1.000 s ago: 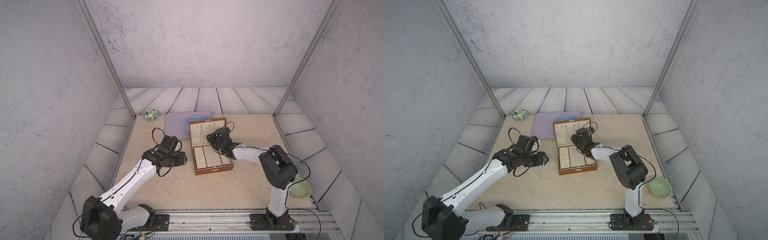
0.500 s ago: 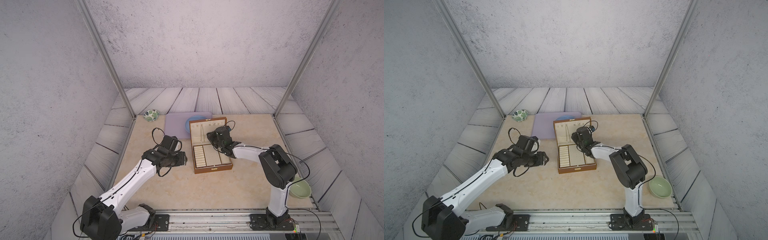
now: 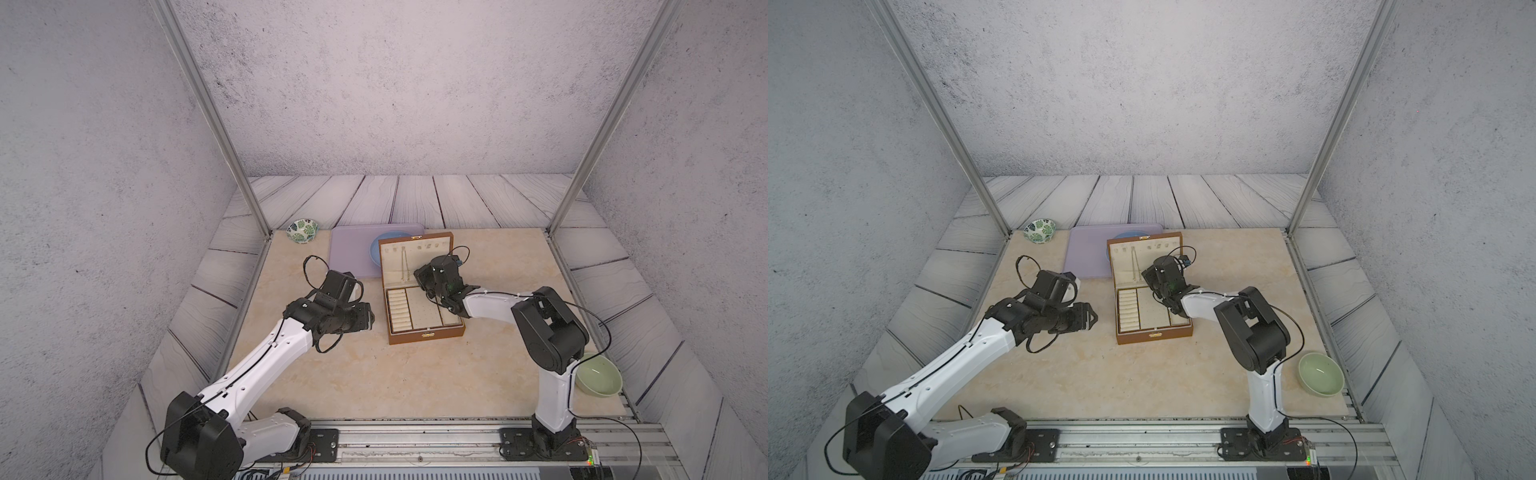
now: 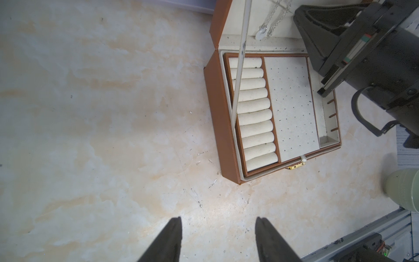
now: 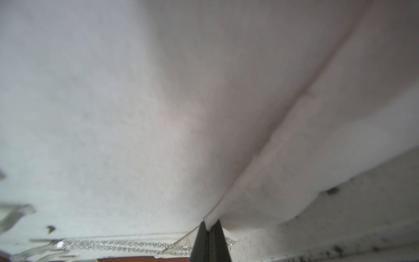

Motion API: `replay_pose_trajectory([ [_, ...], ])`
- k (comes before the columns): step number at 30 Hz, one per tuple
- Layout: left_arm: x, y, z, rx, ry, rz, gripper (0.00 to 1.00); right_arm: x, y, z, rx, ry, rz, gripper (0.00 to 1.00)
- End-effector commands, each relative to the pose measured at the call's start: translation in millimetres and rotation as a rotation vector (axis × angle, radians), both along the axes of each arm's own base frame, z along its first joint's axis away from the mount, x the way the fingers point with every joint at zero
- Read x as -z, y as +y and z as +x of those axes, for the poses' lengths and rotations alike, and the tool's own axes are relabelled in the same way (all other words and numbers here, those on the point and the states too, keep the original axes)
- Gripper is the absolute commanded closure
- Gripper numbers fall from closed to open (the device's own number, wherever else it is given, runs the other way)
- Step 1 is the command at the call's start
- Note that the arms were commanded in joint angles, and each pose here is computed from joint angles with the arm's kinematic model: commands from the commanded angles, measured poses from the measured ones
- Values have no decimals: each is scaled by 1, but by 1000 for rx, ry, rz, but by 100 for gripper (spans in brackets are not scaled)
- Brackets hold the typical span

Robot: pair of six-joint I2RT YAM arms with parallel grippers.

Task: Put jewelry chain into jewelry box
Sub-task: Open the storage slot of the jewelry box.

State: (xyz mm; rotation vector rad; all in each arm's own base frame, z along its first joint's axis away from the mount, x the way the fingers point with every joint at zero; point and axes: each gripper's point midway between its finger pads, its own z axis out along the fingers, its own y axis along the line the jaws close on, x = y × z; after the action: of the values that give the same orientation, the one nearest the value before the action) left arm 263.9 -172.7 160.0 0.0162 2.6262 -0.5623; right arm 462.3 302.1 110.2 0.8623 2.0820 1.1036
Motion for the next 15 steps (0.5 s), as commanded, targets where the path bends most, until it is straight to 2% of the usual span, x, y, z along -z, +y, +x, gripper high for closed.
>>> replay_pose_trajectory([
  [1,-6,-2,4,-3,-19,-22,43,-2,-13,4,25,-28,-20,100],
  [10,-24,-41,26,41,-38,-199,47,-25,-12,1,-24,-115,-14,100],
  [15,-29,-61,47,64,-38,-246,50,-24,-12,-1,-46,-126,-6,100],
])
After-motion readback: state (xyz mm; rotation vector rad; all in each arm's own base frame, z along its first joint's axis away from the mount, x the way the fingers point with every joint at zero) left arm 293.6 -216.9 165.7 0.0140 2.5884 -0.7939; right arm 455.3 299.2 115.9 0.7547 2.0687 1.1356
